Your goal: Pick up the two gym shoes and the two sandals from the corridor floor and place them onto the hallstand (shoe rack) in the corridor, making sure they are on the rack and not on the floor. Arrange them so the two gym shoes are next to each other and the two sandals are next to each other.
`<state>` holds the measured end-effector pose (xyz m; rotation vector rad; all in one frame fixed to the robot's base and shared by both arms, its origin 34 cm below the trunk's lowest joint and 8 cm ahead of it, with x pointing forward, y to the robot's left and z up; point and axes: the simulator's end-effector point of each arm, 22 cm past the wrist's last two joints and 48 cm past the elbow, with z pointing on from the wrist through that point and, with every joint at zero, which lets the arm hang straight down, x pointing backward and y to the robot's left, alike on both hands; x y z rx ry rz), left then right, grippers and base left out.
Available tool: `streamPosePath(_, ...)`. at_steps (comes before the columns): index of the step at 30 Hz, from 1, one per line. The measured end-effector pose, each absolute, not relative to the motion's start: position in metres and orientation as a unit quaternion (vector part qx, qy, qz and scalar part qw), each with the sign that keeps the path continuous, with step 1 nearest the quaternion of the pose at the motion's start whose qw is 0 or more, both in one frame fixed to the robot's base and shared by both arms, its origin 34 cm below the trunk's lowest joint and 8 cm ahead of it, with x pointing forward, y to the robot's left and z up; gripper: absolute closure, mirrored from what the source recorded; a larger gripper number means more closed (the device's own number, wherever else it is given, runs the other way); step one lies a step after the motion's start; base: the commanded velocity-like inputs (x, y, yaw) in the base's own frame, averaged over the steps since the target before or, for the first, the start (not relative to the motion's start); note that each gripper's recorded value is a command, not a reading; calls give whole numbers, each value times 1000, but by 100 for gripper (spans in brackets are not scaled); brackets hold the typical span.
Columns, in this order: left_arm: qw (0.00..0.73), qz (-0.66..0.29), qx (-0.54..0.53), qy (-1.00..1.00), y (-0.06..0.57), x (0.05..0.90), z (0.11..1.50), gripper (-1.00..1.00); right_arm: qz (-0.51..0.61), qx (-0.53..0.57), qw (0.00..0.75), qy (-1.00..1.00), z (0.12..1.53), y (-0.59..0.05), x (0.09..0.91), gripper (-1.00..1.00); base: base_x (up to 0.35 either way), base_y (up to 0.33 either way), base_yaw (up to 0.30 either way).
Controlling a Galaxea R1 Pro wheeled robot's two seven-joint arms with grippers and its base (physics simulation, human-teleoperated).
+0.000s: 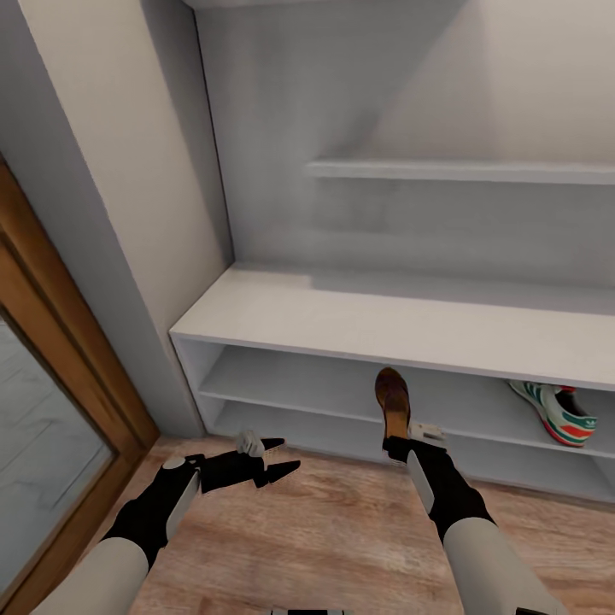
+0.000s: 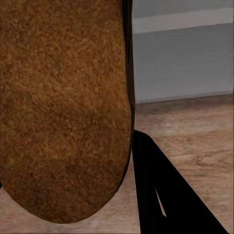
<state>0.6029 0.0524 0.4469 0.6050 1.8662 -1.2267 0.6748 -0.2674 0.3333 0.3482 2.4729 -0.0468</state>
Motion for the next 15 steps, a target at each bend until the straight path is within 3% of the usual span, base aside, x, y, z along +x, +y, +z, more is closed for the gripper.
streamPosePath(7, 402, -485, 239, 738, 52, 603, 447, -100, -18, 132, 316, 939, 333, -267, 675, 100, 283, -164, 0)
streamPosePath(15, 402, -487, 240, 738, 51, 603, 447, -100, -18, 131, 316, 939, 333, -267, 675, 100, 102, -57, 0)
